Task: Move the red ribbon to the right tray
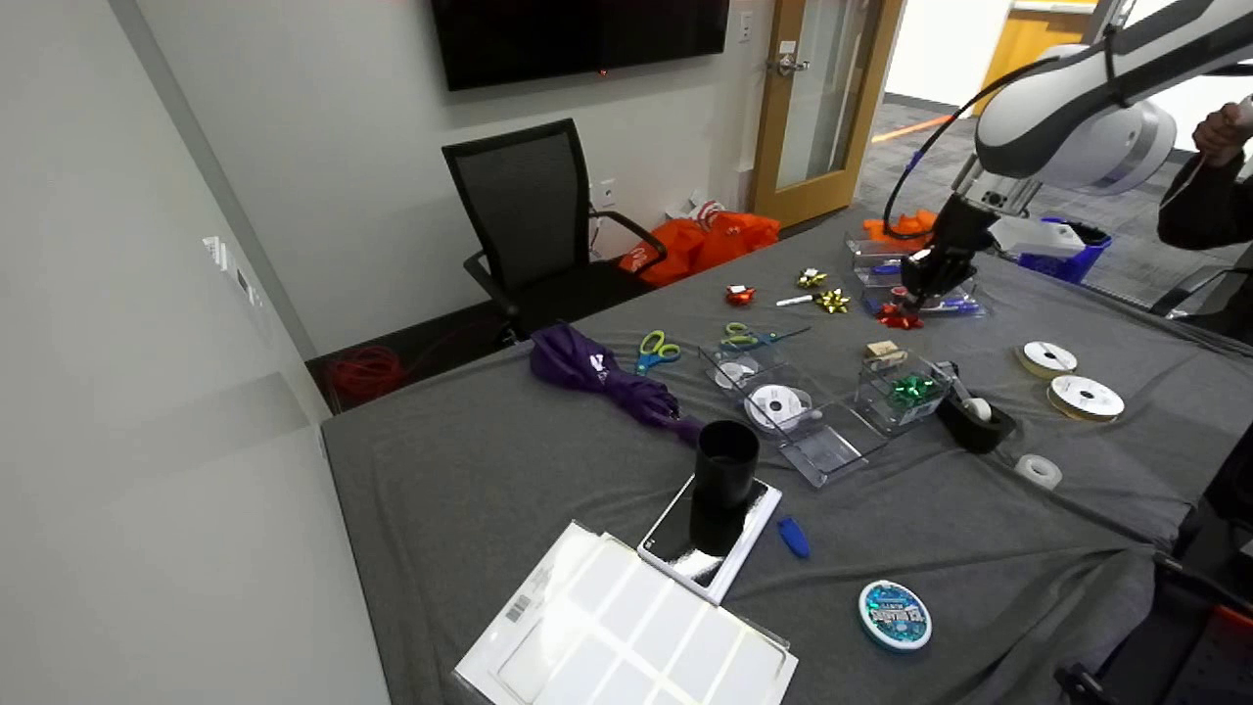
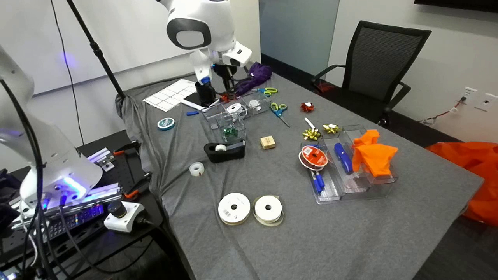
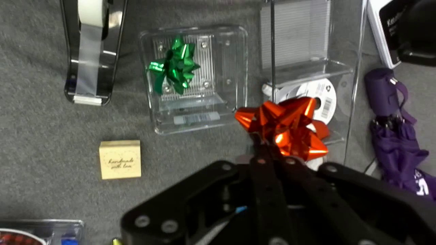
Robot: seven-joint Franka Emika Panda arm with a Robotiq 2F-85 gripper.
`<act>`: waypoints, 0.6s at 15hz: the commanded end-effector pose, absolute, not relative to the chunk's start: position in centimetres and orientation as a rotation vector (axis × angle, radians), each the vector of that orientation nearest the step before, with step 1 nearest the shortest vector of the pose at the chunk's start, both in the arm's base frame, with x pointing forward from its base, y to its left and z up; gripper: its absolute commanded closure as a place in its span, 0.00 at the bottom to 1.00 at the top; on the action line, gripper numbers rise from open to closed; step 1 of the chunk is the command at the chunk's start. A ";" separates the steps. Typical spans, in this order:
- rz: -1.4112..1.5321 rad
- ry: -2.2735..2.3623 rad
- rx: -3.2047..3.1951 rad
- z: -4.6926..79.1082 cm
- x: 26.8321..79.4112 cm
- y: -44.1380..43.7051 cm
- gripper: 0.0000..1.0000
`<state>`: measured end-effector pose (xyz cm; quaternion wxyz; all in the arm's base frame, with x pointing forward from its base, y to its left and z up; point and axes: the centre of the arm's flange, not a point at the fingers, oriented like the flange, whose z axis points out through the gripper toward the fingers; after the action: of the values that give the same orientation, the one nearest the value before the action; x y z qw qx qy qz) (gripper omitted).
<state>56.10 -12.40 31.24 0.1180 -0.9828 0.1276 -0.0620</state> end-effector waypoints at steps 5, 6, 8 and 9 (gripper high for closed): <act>-0.447 0.577 -2.787 35.4 60.2 -21.1 1.00; -0.475 0.597 -2.785 35.6 60.7 -22.1 1.00; -0.520 0.638 -2.789 35.6 61.6 -24.1 1.00; -0.522 0.652 -2.796 35.5 61.9 -25.1 1.00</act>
<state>59.66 -22.21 36.35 0.1168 -0.9569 0.2106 -0.1622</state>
